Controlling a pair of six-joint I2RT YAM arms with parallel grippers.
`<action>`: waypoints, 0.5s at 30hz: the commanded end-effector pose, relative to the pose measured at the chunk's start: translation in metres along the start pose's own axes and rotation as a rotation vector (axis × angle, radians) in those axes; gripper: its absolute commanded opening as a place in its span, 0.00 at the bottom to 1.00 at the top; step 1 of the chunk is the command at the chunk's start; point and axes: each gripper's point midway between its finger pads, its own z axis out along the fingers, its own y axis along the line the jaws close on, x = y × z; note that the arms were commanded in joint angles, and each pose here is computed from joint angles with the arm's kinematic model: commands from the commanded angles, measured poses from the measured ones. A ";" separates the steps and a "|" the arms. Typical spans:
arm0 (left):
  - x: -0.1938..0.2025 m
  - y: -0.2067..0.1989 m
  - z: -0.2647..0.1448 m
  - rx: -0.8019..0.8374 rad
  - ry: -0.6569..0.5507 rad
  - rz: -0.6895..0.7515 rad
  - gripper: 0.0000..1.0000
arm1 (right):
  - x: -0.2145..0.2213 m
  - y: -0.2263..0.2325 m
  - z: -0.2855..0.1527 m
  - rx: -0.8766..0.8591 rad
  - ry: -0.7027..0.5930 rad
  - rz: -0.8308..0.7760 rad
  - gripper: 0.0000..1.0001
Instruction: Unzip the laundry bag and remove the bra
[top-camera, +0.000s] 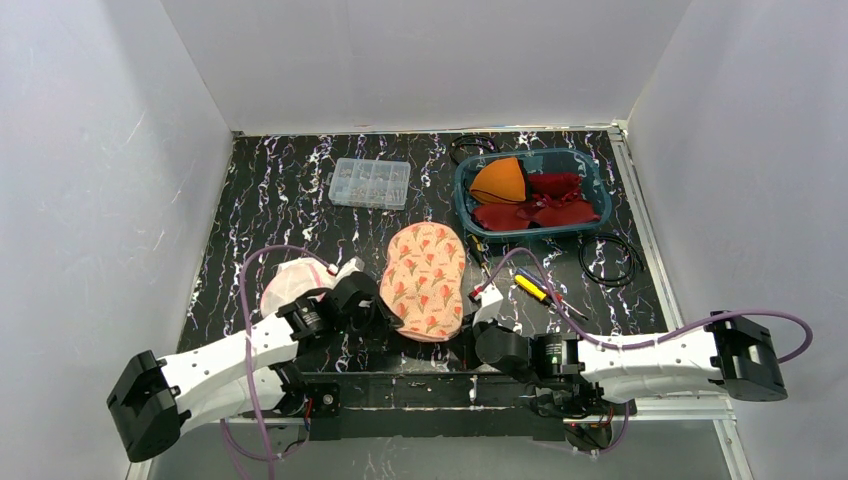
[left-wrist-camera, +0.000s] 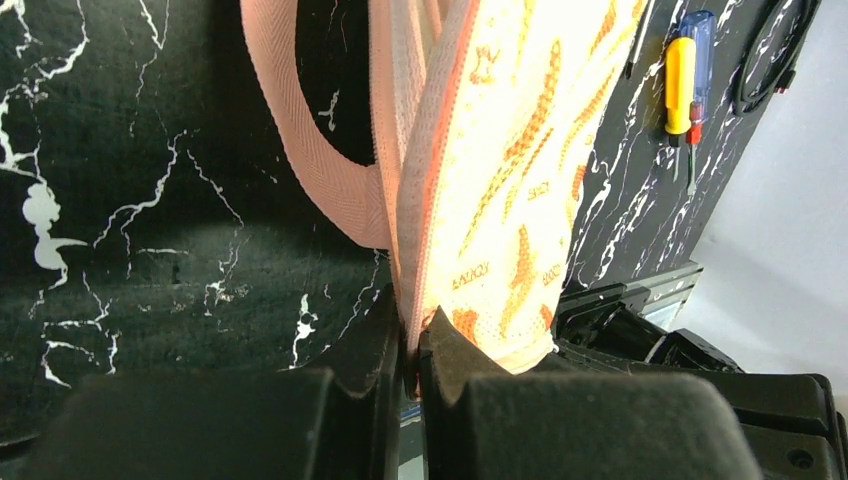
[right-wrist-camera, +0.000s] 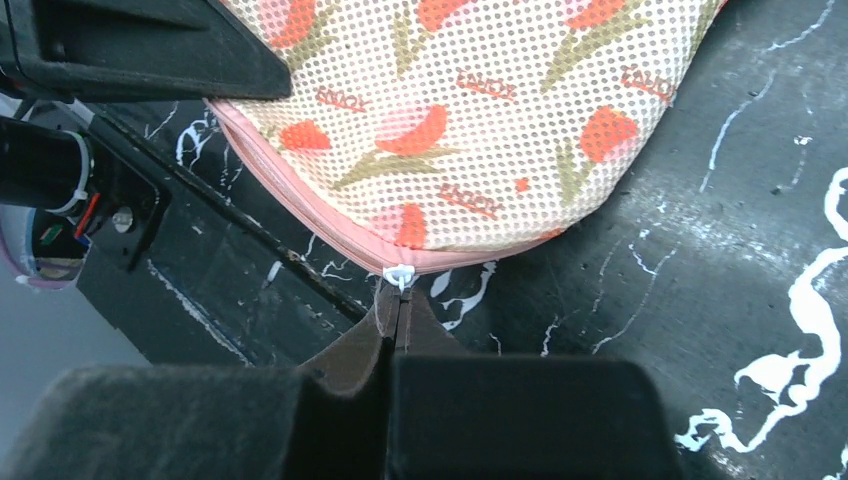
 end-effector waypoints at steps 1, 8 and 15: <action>-0.010 0.006 0.004 -0.027 0.013 0.073 0.00 | -0.002 -0.021 -0.003 0.078 -0.035 -0.004 0.01; -0.004 0.003 -0.003 0.001 0.058 0.074 0.55 | -0.005 0.000 0.004 0.019 -0.028 0.000 0.01; 0.021 0.013 -0.021 0.061 0.154 -0.002 0.75 | -0.013 0.038 0.019 -0.062 -0.015 -0.023 0.01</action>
